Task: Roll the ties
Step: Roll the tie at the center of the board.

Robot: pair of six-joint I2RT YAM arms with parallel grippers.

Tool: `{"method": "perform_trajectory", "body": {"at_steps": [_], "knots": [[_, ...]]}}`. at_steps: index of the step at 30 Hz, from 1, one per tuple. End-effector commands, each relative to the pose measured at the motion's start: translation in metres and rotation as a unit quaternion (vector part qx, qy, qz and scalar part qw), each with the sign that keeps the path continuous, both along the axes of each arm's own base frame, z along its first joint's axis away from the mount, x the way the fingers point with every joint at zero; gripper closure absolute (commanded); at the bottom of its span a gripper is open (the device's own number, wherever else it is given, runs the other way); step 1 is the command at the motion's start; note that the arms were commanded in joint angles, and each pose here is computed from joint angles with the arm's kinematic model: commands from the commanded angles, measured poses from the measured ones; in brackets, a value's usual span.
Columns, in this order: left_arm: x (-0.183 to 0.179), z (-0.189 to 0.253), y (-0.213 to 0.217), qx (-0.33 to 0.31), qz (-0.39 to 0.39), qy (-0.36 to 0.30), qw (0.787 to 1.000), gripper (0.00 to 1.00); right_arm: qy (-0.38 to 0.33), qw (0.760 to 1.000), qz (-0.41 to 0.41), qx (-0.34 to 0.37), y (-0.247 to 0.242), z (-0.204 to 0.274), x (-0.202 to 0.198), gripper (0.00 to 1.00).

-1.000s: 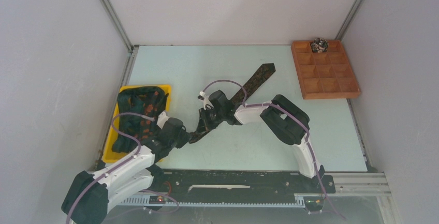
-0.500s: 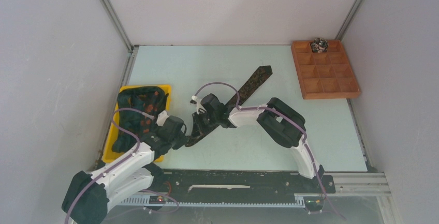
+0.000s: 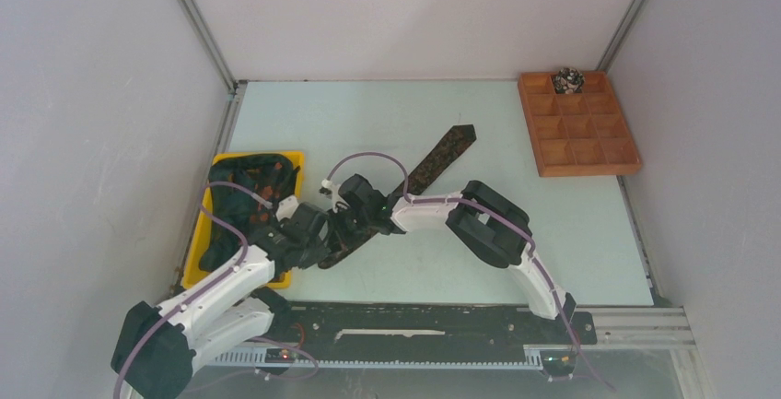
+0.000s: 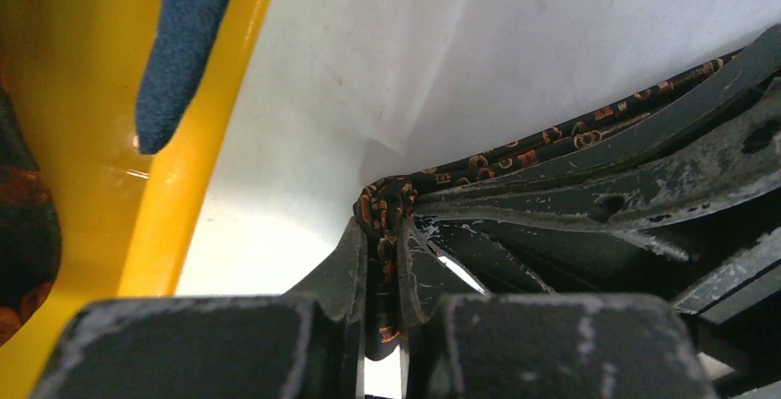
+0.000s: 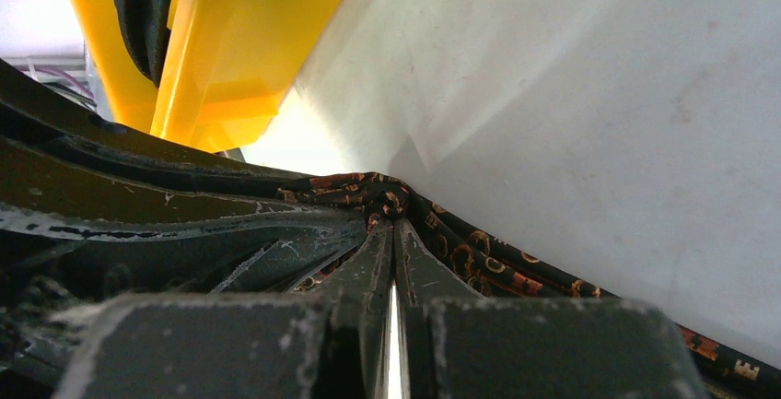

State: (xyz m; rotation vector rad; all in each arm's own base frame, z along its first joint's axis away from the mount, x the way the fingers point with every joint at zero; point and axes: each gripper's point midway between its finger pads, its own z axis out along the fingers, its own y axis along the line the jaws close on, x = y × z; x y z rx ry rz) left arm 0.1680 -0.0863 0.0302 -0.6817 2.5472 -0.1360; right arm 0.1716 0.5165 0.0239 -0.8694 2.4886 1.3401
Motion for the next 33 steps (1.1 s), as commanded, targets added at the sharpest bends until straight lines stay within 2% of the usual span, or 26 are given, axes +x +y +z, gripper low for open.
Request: {"method": "perform_trajectory", "body": {"at_steps": [1,26,33], "knots": [[0.018,0.015,-0.009,-0.001,-0.011,-0.02,1.0,1.0,0.002,0.999,0.04,0.02,0.015,0.012,-0.024,0.97],[0.029,0.015,-0.02,0.084,-0.041,0.041,0.995,1.0,-0.023,0.997,-0.059,0.031,-0.054,0.047,0.039,0.97],[0.02,0.018,-0.017,0.111,-0.054,0.056,0.991,1.0,-0.012,0.995,-0.09,0.032,-0.068,0.045,0.053,0.97]]}}
